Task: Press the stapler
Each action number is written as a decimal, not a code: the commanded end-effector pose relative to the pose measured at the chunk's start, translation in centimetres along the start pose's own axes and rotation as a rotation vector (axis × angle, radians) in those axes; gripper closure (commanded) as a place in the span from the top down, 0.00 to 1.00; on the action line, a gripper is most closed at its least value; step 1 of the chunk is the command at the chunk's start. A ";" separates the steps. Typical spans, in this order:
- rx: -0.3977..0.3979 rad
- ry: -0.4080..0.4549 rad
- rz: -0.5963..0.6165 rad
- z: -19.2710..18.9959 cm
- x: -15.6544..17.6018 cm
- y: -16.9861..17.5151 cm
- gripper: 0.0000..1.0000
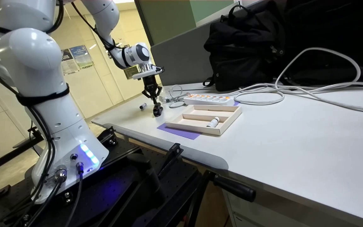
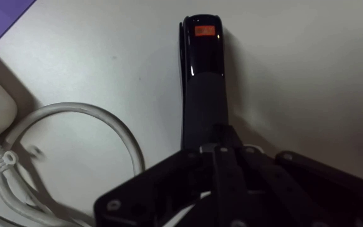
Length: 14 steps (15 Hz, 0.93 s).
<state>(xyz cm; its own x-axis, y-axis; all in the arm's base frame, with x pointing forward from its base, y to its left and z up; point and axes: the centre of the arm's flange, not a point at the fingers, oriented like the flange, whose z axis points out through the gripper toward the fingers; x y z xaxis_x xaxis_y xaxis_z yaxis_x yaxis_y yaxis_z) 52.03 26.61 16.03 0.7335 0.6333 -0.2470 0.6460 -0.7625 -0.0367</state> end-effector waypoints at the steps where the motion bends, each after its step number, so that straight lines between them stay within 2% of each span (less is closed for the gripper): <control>1: 0.014 -0.060 0.045 2.3 0.5 1.2 0.00; 9: 0.113 -0.153 0.126 5.3 0.7 2.9 0.00; 12: 0.142 -0.165 0.141 5.0 0.8 3.2 0.00; 14: 0.159 -0.140 0.145 2.6 1.2 3.5 0.00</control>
<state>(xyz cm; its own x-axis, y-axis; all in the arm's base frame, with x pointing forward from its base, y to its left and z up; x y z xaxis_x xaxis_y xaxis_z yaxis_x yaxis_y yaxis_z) 54.07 25.30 14.34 0.7729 0.5303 -0.3485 0.5232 -0.8433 -0.1231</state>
